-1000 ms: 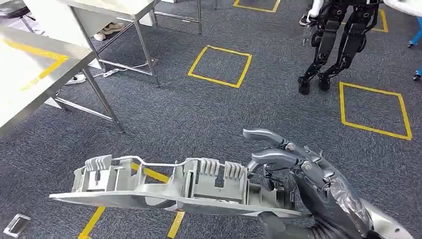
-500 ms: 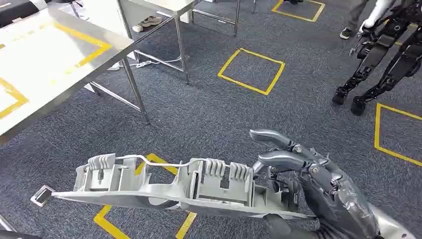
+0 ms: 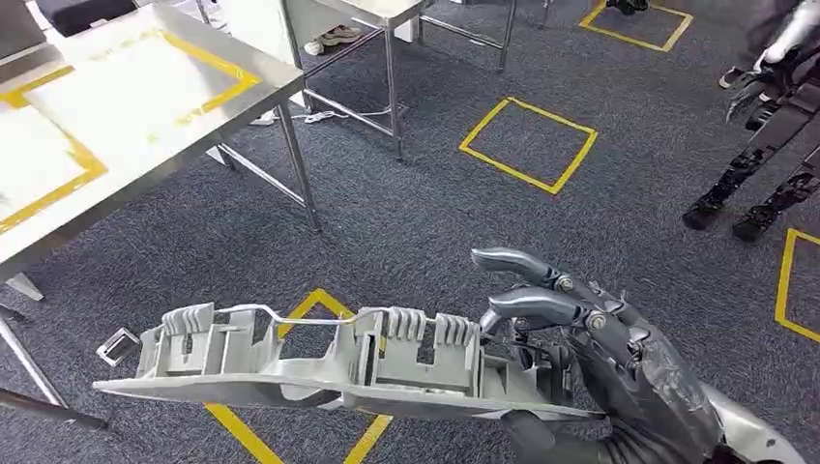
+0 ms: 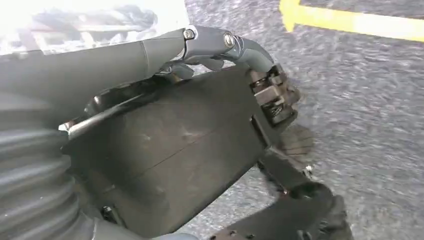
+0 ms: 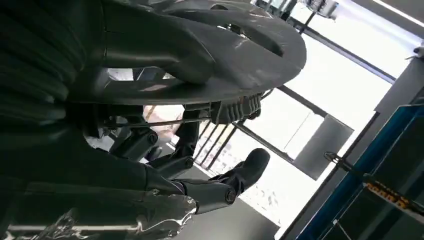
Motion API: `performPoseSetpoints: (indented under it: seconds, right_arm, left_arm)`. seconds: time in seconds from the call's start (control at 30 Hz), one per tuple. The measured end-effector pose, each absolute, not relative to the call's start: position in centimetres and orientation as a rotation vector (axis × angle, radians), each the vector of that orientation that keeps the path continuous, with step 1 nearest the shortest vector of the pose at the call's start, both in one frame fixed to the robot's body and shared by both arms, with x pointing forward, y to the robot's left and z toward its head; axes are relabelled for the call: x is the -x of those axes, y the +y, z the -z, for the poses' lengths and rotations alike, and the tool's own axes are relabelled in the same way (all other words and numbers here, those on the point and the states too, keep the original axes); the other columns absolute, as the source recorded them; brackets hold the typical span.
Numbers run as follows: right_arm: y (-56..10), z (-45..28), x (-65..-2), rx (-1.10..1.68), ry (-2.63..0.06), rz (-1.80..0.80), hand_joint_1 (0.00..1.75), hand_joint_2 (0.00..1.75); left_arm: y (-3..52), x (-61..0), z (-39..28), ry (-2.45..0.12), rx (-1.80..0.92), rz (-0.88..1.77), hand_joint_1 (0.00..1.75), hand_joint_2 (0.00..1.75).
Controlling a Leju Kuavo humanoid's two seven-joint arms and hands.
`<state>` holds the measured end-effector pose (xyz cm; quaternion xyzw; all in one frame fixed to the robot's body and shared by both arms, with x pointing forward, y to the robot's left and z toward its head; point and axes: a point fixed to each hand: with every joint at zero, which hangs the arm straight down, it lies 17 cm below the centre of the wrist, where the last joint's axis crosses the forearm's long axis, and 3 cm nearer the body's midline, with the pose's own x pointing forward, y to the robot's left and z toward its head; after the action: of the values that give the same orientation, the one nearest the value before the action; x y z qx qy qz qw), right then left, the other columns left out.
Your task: Take the parts from the cabinet and place them on the table.
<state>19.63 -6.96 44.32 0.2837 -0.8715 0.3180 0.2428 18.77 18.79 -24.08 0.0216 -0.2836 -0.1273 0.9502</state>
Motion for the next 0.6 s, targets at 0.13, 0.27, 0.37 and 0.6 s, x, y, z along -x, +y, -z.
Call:
performPoseSetpoints:
  seconds: [0.13,0.27,0.37,0.6]
  right_arm:
    - [-7.00,-44.43,-19.65,-0.776,-2.385,-0.869,1.75,1.75]
    - [-7.02,-44.41,-19.66,-0.776,-2.384,-0.868,1.75,1.75]
    - [-7.01,-44.36,-19.69,-0.778,-2.381,-0.867,1.75,1.75]
    - [-7.03,-44.41,-19.71,-0.780,-2.379,-0.866,1.75,1.75]
  left_arm:
    - [18.92,-18.67,24.12,-0.576,-0.046,0.260,0.00,1.75]
    - [18.84,-18.79,24.07,-0.578,-0.045,0.260,0.00,1.75]
    - [18.85,-18.82,24.06,-0.579,-0.046,0.264,0.00,1.75]
    - [18.55,-19.17,23.90,-0.585,-0.043,0.260,0.00,1.75]
